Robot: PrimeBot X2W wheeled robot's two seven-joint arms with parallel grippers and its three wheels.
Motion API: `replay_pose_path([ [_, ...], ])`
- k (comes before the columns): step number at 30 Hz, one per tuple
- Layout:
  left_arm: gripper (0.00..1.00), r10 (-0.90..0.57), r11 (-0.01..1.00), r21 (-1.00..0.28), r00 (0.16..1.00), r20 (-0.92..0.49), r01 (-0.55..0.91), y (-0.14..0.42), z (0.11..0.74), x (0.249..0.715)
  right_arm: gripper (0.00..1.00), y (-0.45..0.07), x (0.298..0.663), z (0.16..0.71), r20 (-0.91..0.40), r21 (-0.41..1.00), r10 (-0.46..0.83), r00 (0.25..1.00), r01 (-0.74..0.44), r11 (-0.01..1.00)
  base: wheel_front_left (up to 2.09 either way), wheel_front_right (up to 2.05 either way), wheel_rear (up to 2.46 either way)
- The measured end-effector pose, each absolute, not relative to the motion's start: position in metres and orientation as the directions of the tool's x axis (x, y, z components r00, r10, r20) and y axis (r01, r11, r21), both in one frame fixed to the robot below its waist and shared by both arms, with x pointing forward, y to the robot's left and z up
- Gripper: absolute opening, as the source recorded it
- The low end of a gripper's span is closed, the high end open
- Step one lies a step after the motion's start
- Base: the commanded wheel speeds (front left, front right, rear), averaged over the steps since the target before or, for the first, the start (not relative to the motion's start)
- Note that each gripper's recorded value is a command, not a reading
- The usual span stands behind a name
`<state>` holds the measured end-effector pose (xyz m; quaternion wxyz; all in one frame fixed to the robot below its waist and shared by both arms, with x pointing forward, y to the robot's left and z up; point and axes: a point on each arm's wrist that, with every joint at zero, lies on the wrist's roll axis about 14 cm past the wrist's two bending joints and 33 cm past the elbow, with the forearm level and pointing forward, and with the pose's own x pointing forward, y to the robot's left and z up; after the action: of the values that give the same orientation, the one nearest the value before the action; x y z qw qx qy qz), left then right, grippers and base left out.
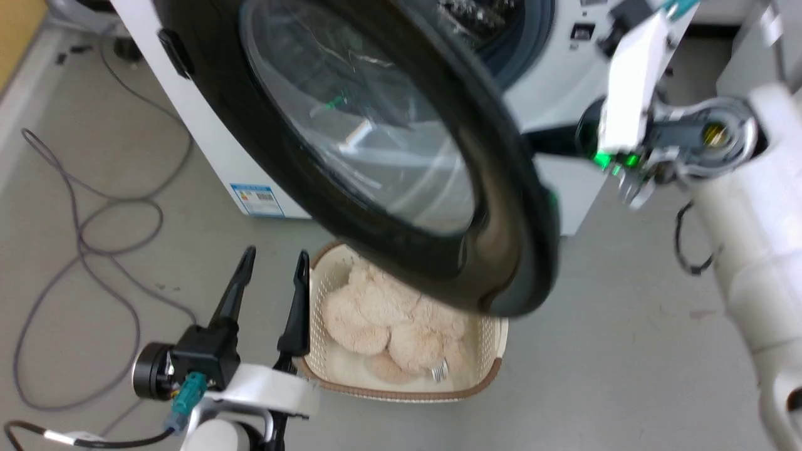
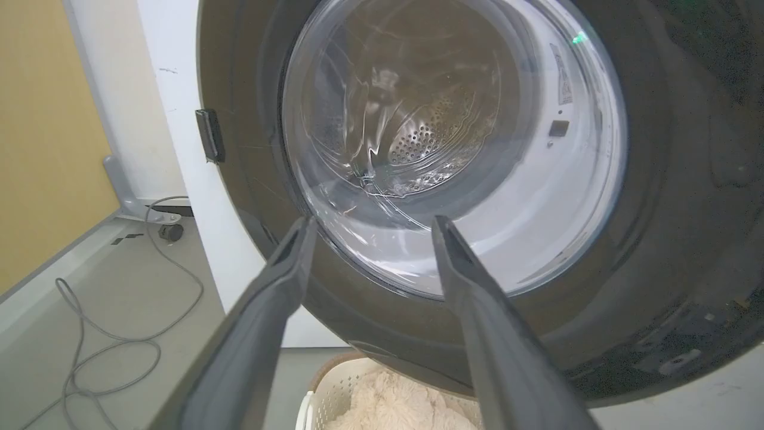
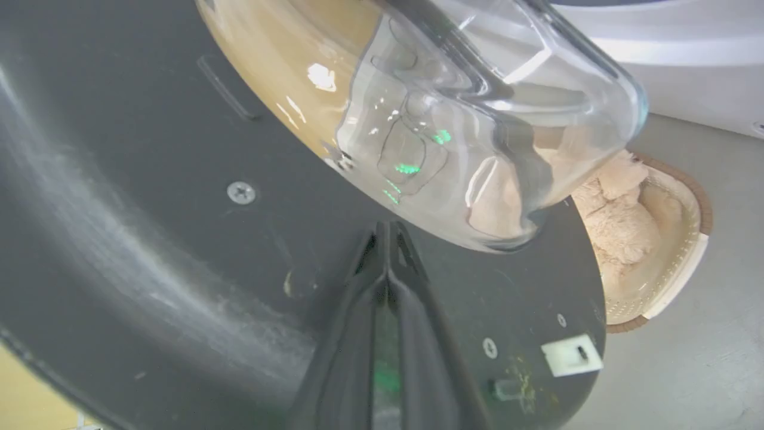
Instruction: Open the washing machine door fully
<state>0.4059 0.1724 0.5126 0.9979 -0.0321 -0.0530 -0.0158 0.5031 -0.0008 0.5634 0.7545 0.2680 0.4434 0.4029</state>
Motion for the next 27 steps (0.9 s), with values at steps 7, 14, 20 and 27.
replay_pose_path([
  [7, 1.00, -0.008, 0.999, -0.040, 0.995, 0.095, 0.012, 0.183, 0.512, 0.384, 0.00, 0.027, 0.457, 0.564, -0.404, 0.798, 0.893, 0.197, -0.401, 0.450, 0.00, 0.00, 0.00],
  [14, 1.00, 0.008, 1.000, -0.026, 0.996, 0.094, -0.005, 0.190, 0.513, 0.373, 0.00, 0.049, 0.421, 0.567, -0.361, 0.820, 0.925, 0.122, -0.431, 0.377, 0.00, 0.00, 0.00],
  [20, 1.00, 0.011, 1.000, -0.027, 0.997, 0.080, -0.009, 0.191, 0.508, 0.368, 0.00, 0.063, 0.400, 0.570, -0.324, 0.832, 0.943, 0.073, -0.453, 0.321, 0.00, 0.00, 0.00],
  [27, 1.00, 0.011, 1.000, -0.028, 0.997, 0.070, -0.009, 0.191, 0.505, 0.367, 0.00, 0.078, 0.378, 0.571, -0.282, 0.846, 0.959, 0.020, -0.467, 0.258, 0.00, 0.00, 0.00],
])
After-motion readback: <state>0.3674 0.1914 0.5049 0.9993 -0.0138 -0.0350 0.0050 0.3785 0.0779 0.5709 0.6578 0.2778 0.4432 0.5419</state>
